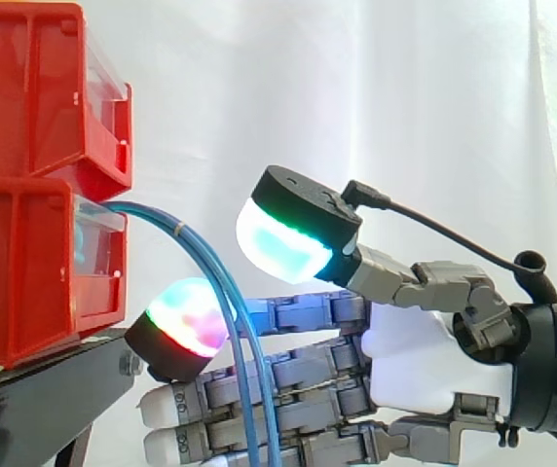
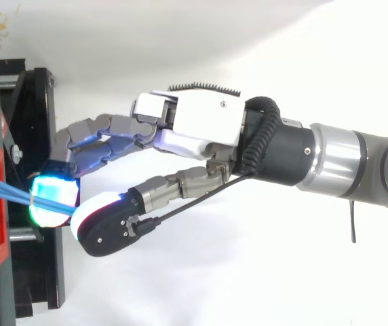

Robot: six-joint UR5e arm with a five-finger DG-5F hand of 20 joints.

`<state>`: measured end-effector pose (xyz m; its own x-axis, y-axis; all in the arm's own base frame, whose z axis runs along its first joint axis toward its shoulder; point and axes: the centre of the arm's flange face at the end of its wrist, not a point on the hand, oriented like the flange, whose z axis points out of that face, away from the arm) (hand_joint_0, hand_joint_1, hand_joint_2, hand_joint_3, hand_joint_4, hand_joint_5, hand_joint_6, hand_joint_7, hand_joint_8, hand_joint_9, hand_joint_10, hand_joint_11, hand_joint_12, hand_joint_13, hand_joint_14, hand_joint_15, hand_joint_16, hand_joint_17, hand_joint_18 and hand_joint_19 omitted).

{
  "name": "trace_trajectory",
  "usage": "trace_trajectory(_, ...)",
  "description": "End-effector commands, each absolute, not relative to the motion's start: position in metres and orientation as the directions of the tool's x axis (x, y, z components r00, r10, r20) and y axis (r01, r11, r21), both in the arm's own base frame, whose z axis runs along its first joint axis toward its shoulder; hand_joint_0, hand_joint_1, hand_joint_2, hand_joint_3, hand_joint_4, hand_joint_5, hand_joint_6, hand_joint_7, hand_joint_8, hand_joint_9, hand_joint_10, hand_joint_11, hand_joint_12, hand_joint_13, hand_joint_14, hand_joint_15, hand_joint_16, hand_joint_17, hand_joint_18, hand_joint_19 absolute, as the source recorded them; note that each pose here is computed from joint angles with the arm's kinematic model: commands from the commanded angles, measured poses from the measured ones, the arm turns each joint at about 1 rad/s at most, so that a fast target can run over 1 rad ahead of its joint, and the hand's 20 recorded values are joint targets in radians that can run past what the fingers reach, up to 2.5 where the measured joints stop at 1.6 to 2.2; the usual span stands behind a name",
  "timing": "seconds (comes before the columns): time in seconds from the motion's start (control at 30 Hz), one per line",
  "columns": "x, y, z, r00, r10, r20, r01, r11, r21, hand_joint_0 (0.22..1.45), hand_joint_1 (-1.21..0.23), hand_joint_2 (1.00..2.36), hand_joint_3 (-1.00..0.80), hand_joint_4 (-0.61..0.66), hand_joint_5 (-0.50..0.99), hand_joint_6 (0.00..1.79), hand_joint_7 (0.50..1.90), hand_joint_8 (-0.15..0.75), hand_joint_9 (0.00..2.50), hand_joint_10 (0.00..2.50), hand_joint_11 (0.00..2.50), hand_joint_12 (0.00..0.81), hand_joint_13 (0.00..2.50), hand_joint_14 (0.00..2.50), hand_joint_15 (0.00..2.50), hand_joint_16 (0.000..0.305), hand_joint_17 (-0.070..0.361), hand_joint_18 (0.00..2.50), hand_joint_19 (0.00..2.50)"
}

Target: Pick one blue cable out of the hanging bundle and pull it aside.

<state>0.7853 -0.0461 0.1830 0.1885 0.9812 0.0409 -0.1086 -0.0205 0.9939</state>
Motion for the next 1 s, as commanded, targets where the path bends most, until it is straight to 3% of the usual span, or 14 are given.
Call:
trace_trajectory(0.0,0.787,-0.048,0.188,0.187,0.982,0.042,-0.099,-0.024,0.995,0.57,-0.72,1.00,-0.50,0.31,-0.06,0.50,1.09,0.310,0.78,0.00,0.07,0.356,0.50,0.01,0.20,0.046,0.104,0.44,0.35)
trace_trajectory(0.27,0.789,-0.048,0.193,0.179,0.983,0.046,-0.074,-0.033,0.997,0.59,-0.76,1.00,-0.46,0.20,-0.06,0.51,1.33,0.311,0.79,0.00,0.12,0.355,0.51,0.01,0.21,0.046,0.103,0.45,0.36)
trace_trajectory(0.3,0.789,-0.048,0.194,0.179,0.983,0.045,-0.072,-0.033,0.997,0.59,-0.77,1.00,-0.45,0.19,-0.06,0.54,1.26,0.311,0.79,0.00,0.12,0.355,0.51,0.01,0.21,0.046,0.103,0.45,0.36)
trace_trajectory(0.43,0.789,-0.049,0.195,0.181,0.982,0.050,-0.065,-0.039,0.997,0.60,-0.79,1.01,-0.41,0.14,-0.08,0.61,1.20,0.313,0.79,0.01,0.16,0.357,0.51,0.01,0.22,0.046,0.103,0.46,0.37)
trace_trajectory(0.47,0.789,-0.048,0.195,0.179,0.983,0.051,-0.063,-0.040,0.997,0.60,-0.80,1.01,-0.38,0.15,-0.11,0.68,1.06,0.313,0.79,0.01,0.18,0.359,0.51,0.01,0.22,0.046,0.103,0.46,0.37)
trace_trajectory(0.53,0.789,-0.049,0.195,0.181,0.982,0.052,-0.062,-0.042,0.997,0.61,-0.83,1.01,-0.33,0.14,-0.14,0.76,0.93,0.312,0.78,0.01,0.22,0.361,0.51,0.01,0.23,0.046,0.104,0.46,0.36)
trace_trajectory(0.77,0.790,-0.051,0.198,0.182,0.982,0.052,-0.062,-0.041,0.997,0.61,-0.86,1.00,-0.45,0.16,-0.16,0.80,0.87,0.308,0.77,0.01,0.25,0.364,0.51,0.01,0.24,0.047,0.105,0.47,0.38)
trace_trajectory(0.97,0.793,-0.051,0.206,0.182,0.982,0.056,-0.064,-0.045,0.997,0.52,-0.66,1.00,-0.50,0.18,-0.13,0.79,0.89,0.338,0.84,0.01,0.26,0.381,0.54,0.01,0.26,0.050,0.113,0.50,0.40)
